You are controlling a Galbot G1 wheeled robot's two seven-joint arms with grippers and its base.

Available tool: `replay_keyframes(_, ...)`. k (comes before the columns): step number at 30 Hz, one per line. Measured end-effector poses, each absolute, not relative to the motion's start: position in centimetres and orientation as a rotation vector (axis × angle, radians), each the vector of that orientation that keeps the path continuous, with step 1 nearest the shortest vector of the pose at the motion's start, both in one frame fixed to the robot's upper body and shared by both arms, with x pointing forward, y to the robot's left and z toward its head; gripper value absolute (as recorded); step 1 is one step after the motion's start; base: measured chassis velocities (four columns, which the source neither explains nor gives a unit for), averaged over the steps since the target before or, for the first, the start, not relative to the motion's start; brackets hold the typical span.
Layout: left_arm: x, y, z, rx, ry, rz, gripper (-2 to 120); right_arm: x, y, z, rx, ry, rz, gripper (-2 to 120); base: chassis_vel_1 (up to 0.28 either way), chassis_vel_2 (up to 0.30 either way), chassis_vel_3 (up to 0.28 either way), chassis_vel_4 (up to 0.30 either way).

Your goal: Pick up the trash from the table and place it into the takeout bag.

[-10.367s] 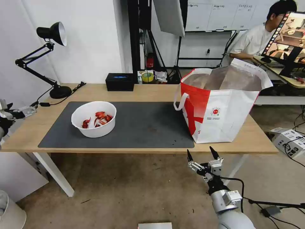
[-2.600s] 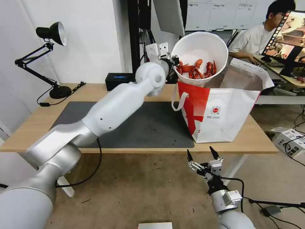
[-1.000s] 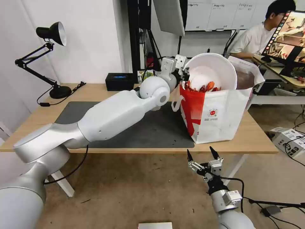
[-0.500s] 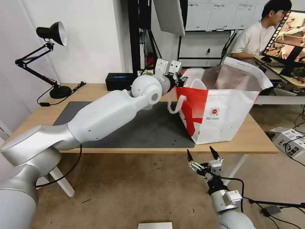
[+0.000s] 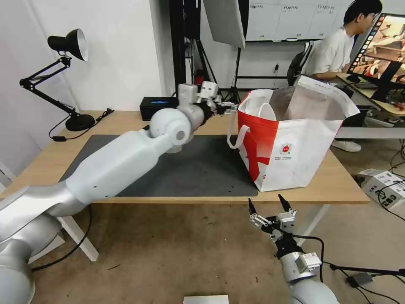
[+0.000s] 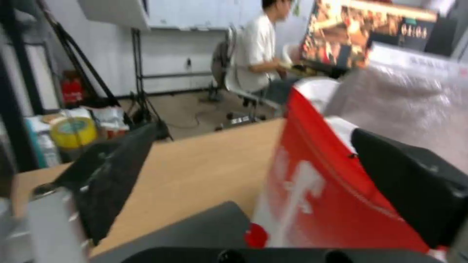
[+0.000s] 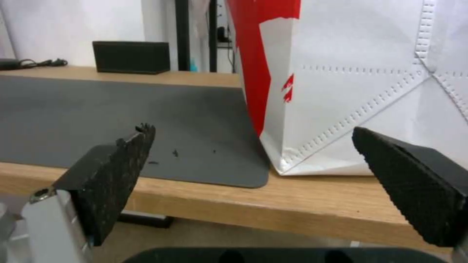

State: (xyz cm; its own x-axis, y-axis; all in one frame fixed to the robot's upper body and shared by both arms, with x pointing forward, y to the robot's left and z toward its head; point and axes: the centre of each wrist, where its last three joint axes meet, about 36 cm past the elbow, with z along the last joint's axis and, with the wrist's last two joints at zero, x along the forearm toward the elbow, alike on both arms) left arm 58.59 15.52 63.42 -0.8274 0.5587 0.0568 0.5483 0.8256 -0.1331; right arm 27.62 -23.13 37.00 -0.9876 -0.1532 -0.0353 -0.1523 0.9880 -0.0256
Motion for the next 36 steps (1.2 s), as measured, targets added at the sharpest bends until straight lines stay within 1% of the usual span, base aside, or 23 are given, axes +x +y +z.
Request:
replay_keyframes(1,58.4,16.6,63.2,-0.875,-2.919,0.182,109,27.6,-23.1,37.0,-0.238,3.095,-0.035,100,0.000,0.000,0.000,0.000)
replay_keyframes(2,58.4,16.6,63.2,-0.875,-2.919,0.182,109,27.6,-23.1,37.0,-0.238,3.095,-0.035,100,0.000,0.000,0.000,0.000)
replay_keyframes(5,57.1,20.0,62.0,-0.822,-2.948,0.224,113,27.6,-23.1,37.0,-0.238,3.095,-0.035,100,0.000,0.000,0.000,0.000)
replay_keyframes(11,55.5,22.2,61.0,-0.770,-3.009,0.264,115,27.6,-23.1,37.0,-0.238,3.095,-0.035,100,0.000,0.000,0.000,0.000)
replay_keyframes(14,54.5,23.6,60.1,-0.737,-3.042,0.259,113,27.6,-23.1,37.0,-0.238,3.095,-0.035,100,0.000,0.000,0.000,0.000)
replay_keyframes(17,52.4,27.1,57.3,-0.672,-3.092,0.213,109,27.6,-23.1,37.0,-0.238,3.095,-0.035,100,0.000,0.000,0.000,0.000)
replay_keyframes(18,52.4,27.1,57.3,-0.672,-3.092,0.213,109,27.6,-23.1,37.0,-0.238,3.095,-0.035,100,0.000,0.000,0.000,0.000)
replay_keyframes(20,50.9,29.3,55.5,-0.618,-3.131,0.214,103,27.6,-23.1,37.0,-0.238,3.095,-0.035,100,0.000,0.000,0.000,0.000)
replay_keyframes(21,50.9,29.3,55.5,-0.618,-3.131,0.214,103,27.6,-23.1,37.0,-0.238,3.095,-0.035,100,0.000,0.000,0.000,0.000)
replay_keyframes(23,49.3,30.8,53.5,-0.569,-3.160,0.232,101,27.6,-23.1,37.0,-0.238,3.095,-0.035,100,0.000,0.000,0.000,0.000)
replay_keyframes(24,48.0,31.8,51.6,-0.539,-3.177,0.229,100,27.6,-23.1,37.0,-0.238,3.095,-0.035,100,0.000,0.000,0.000,0.000)
replay_keyframes(25,47.3,32.3,50.6,-0.521,-3.189,0.201,100,27.6,-23.1,37.0,-0.238,3.095,-0.035,100,0.000,0.000,0.000,0.000)
replay_keyframes(26,47.3,32.3,50.6,-0.521,-3.189,0.201,100,27.6,-23.1,37.0,-0.238,3.095,-0.035,100,0.000,0.000,0.000,0.000)
replay_keyframes(28,45.8,34.1,48.7,-0.471,-3.233,0.064,100,27.6,-23.1,37.0,-0.238,3.095,-0.035,100,0.000,0.000,0.000,0.000)
replay_keyframes(29,45.8,34.1,48.7,-0.471,-3.233,0.064,100,27.6,-23.1,37.0,-0.238,3.095,-0.035,100,0.000,0.000,0.000,0.000)
replay_keyframes(31,44.4,35.4,47.6,-0.428,-3.259,-0.017,100,27.6,-23.1,37.0,-0.238,3.095,-0.035,100,0.000,0.000,0.000,0.000)
replay_keyframes(36,43.1,36.9,45.4,-0.459,-3.265,-0.063,100,27.6,-23.1,37.0,-0.238,3.095,-0.035,100,0.000,0.000,0.000,0.000)
